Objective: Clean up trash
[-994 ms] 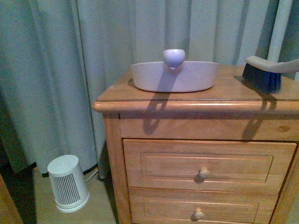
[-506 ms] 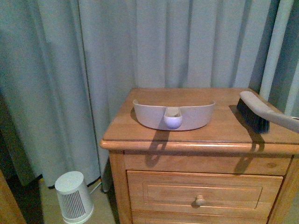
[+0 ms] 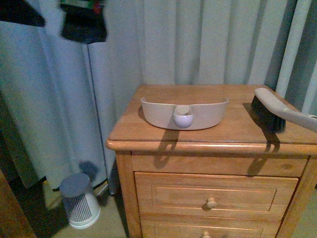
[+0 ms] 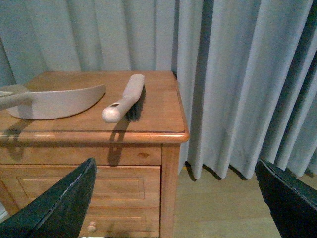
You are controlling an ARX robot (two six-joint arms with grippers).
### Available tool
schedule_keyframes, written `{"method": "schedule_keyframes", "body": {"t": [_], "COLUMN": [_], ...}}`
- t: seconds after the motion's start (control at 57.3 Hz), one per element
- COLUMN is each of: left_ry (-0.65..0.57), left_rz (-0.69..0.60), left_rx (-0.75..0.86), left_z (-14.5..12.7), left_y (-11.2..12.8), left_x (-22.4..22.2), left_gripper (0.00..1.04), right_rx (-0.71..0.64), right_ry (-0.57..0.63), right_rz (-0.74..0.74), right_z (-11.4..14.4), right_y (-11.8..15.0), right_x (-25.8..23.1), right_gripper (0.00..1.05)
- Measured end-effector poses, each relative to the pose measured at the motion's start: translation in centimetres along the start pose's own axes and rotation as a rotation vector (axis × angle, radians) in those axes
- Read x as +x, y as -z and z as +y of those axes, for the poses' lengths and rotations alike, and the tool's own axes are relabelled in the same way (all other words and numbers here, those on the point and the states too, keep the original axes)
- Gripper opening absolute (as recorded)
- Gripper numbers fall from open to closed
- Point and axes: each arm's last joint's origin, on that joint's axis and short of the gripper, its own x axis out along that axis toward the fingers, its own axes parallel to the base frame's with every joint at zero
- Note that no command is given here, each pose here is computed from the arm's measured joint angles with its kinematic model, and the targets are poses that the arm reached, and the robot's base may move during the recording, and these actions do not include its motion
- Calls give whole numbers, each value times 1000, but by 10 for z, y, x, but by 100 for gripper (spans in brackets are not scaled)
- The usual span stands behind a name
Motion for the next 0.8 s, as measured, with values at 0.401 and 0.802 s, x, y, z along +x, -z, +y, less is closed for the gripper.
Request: {"method": "schedule_keyframes", "body": {"t": [0.401, 0.802], "left_ry": [38, -36], "left_rz": [159, 263], "left_rx": [-38, -48], "left_z": [-93, -114], "left_y": [-26, -3], "left_x": [111, 151], "left_gripper": [97, 97], "right_rx": [0, 0], "right_ry": [0, 0], "right_rz": [0, 0], "right_z": [0, 0], "right_y": [0, 0], "right_x": [0, 0], "right_gripper": [97, 97]}}
